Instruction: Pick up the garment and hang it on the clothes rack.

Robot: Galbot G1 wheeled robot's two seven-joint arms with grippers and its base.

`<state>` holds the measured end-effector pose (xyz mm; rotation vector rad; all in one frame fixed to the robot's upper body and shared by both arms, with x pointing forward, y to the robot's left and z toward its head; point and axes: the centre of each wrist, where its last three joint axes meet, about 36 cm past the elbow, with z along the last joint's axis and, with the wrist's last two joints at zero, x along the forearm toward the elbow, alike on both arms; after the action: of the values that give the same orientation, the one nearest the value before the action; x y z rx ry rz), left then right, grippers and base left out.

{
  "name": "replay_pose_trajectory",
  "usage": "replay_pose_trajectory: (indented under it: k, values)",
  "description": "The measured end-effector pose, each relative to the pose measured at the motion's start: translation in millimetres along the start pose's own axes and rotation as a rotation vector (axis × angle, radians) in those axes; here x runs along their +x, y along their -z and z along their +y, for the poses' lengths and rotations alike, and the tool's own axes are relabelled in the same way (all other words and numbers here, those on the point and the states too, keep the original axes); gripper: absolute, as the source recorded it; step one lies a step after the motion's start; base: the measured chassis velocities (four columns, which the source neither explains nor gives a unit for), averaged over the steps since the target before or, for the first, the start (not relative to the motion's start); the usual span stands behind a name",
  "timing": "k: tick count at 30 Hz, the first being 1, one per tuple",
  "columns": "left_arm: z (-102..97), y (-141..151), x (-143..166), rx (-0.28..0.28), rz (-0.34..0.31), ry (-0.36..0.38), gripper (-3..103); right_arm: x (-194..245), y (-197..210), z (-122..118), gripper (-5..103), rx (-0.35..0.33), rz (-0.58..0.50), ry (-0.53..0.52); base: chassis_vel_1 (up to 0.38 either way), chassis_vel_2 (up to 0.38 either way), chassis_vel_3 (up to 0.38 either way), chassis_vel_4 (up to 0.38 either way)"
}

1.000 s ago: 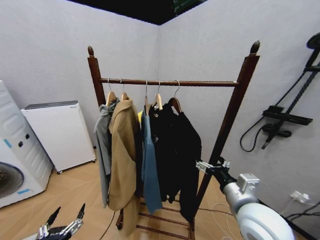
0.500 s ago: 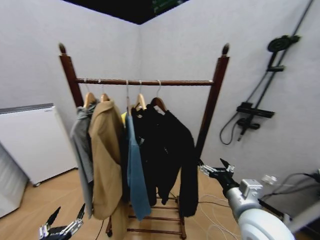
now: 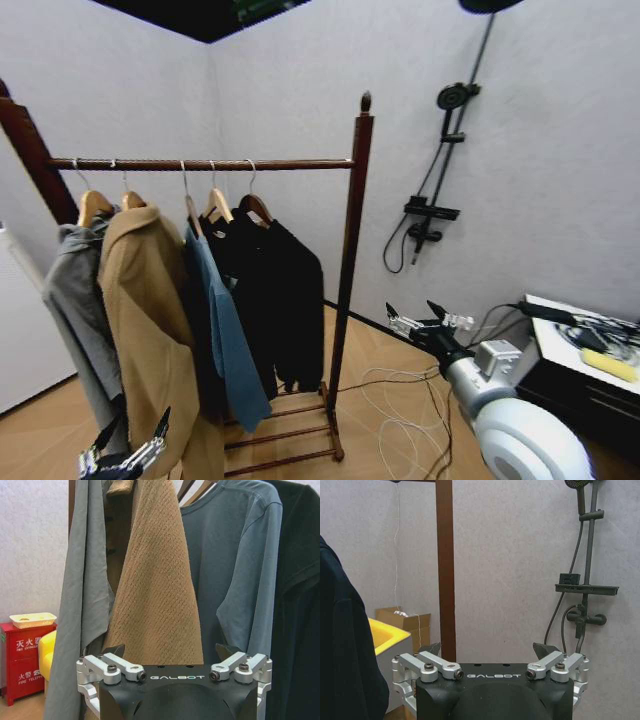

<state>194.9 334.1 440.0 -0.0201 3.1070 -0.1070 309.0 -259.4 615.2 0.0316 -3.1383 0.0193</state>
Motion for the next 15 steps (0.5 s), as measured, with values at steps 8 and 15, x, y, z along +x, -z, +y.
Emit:
replay_pose_trajectory:
  k: [8,15]
  values:
    - [0.0,0.0,0.0,0.000,0.000,0.000,100,1.0,-4.8,3.5,100,-0.021,0.010,-0.008,0.103,-0.093,-0.089,0.097]
    - [0.0,0.0,0.0,0.000,0.000,0.000,100,2.0,-4.2,-1.3,100,-0.021,-0.002,-0.034,0.097,-0.127,-0.113,0.099]
